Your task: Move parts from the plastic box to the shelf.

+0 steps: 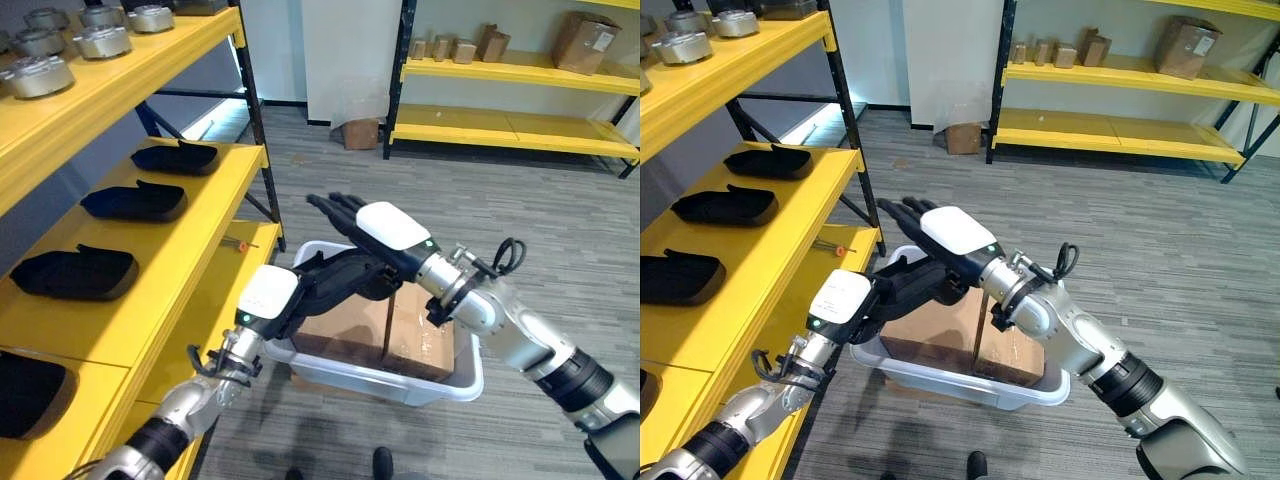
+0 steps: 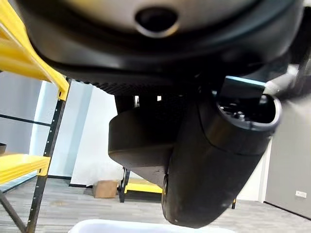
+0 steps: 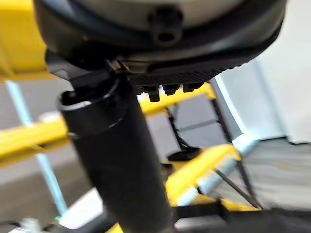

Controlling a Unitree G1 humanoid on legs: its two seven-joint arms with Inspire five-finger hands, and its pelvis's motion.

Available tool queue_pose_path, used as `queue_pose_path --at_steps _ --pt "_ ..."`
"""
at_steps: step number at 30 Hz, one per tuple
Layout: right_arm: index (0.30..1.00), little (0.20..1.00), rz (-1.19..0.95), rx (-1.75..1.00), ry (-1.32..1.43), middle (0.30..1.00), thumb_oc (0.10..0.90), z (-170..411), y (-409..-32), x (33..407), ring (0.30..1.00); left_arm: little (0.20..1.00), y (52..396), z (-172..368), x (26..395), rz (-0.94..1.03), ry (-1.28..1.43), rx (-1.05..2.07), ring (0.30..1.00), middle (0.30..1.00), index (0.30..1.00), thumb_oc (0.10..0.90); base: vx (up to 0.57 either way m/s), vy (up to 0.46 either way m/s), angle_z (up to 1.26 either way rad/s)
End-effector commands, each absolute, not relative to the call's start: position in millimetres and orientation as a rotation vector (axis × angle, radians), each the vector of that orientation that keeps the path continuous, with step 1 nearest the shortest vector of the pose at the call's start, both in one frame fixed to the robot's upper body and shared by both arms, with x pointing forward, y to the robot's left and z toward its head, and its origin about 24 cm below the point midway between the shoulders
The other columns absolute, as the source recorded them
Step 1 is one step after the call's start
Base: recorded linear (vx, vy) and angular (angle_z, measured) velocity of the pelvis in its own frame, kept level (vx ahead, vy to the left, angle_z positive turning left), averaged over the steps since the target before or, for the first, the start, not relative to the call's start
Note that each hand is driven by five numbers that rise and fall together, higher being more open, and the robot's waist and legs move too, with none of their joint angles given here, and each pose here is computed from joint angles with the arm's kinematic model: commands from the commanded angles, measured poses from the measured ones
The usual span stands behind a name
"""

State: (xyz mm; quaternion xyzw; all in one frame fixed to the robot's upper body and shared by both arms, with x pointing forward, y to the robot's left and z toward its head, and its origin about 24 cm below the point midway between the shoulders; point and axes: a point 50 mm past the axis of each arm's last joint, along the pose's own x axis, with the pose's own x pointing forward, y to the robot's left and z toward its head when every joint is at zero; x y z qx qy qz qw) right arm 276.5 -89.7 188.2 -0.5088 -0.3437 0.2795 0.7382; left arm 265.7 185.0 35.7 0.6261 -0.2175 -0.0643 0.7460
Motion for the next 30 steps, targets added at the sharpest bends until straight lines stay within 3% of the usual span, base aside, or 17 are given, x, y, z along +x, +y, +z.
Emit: queue_pose_path --at_steps 1,10,11,13,17,30 --pt "1.0 1.0 0.49 -1.081 -0.913 1.0 0.9 235.4 -90.4 279.9 1.0 0.3 180.8 84.5 290.6 0.022 -0.685 1.325 0.3 0.3 0.3 0.4 0.0 0.0 0.0" --pt "1.0 1.0 0.38 -0.978 -0.847 1.0 0.9 248.6 -113.8 270.1 1.0 0.3 196.9 84.0 281.6 0.065 -0.676 1.351 0.3 0.3 0.3 0.4 0.0 -0.003 -0.01" --pt "1.0 1.0 0.179 -0.927 -0.695 1.0 0.9 238.7 -149.2 278.8 1.0 0.3 214.5 90.4 274.7 0.125 -0.654 1.369 0.3 0.3 0.3 0.4 -0.02 -0.054 -0.01" --pt "1.0 1.0 -0.024 -0.65 -0.591 1.0 0.9 213.0 -186.2 278.0 1.0 0.3 226.9 97.5 265.3 0.175 -0.639 1.386 0.3 0.3 0.3 0.4 -0.01 -0.078 0.0" --pt "1.0 1.0 -0.293 -0.283 -0.56 1.0 0.9 178.5 -216.2 261.6 1.0 0.3 241.5 102.4 254.3 0.245 -0.612 1.397 0.3 0.3 0.3 0.4 0.0 -0.061 -0.04" --pt "1.0 1.0 -0.08 -0.326 -0.427 1.0 0.9 138.4 -190.3 265.1 1.0 0.3 241.3 122.5 223.7 0.322 -0.69 1.31 0.3 0.3 0.3 0.4 -0.06 -0.104 0.19"
